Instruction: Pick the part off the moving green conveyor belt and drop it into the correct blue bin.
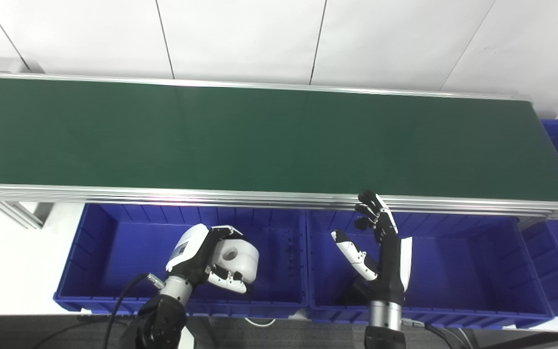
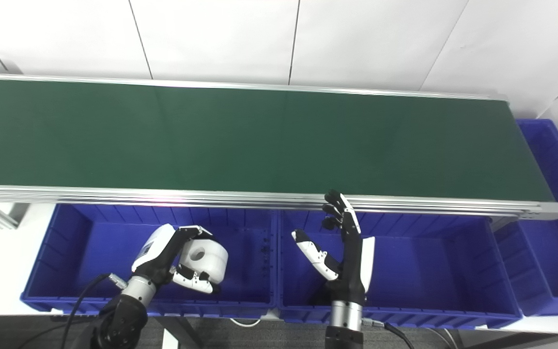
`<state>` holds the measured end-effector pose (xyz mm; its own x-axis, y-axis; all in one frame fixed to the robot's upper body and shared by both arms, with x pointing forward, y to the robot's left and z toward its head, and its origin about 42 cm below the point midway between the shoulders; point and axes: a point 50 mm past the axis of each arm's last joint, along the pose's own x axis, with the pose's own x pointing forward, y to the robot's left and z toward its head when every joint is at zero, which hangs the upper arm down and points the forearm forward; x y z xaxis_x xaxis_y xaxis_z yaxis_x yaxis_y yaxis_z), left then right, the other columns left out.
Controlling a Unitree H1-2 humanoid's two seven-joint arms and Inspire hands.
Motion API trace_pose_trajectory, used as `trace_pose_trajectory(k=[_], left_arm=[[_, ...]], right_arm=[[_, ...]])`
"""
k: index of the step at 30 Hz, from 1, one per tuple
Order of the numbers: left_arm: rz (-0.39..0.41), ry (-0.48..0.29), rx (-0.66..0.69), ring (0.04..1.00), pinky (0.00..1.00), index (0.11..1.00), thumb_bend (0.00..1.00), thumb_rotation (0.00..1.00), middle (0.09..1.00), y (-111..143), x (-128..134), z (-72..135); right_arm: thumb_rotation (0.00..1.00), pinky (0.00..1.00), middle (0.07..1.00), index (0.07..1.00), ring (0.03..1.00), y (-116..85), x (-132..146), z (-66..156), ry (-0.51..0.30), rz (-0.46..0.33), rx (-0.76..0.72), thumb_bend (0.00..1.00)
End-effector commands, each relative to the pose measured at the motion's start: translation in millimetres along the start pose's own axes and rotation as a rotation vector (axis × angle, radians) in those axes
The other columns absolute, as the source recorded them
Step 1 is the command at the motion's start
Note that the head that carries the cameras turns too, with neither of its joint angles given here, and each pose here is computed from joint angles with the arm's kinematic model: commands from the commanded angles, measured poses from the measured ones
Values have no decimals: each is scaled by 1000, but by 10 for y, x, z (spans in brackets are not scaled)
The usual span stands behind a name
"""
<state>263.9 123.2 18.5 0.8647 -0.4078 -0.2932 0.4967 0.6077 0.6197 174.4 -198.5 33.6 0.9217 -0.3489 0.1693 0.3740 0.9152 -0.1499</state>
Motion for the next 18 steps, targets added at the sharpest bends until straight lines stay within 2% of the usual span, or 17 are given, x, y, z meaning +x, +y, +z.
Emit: trace_pose_trajectory(k=[1, 5, 8, 12, 15, 16, 18], left_arm=[[65, -56, 16, 996, 977, 993, 699, 318, 998, 141, 77, 97], [99, -89, -39, 1000, 996, 998, 742, 379, 1000, 140, 60, 76], [113, -186, -142, 968, 935, 944, 710, 419, 961, 154, 35, 79], [90, -315, -309, 950, 904, 933, 704, 482, 951, 128, -48, 70], [63, -397, -435, 931, 894, 927, 720, 509, 939, 94, -127, 108], [58, -415, -466, 916, 885, 912, 734, 513, 923, 69, -150, 128], [49, -428, -495, 910, 882, 907, 738, 512, 917, 25, -175, 152]], right_arm=[[563, 699, 808, 832, 761, 2, 51, 61, -54, 9, 42, 824], [559, 708, 811, 835, 767, 4, 42, 56, -47, 8, 46, 825], [534, 721, 820, 841, 779, 2, 24, 59, -42, 0, 50, 791], [507, 726, 826, 849, 788, -22, -23, 32, -31, -7, 38, 761], [428, 750, 839, 861, 800, -33, -49, 6, -2, 4, 52, 697], [371, 770, 844, 865, 809, -35, -55, -7, 7, 9, 54, 671], [355, 776, 845, 866, 811, -36, -60, -25, 16, 14, 53, 665]])
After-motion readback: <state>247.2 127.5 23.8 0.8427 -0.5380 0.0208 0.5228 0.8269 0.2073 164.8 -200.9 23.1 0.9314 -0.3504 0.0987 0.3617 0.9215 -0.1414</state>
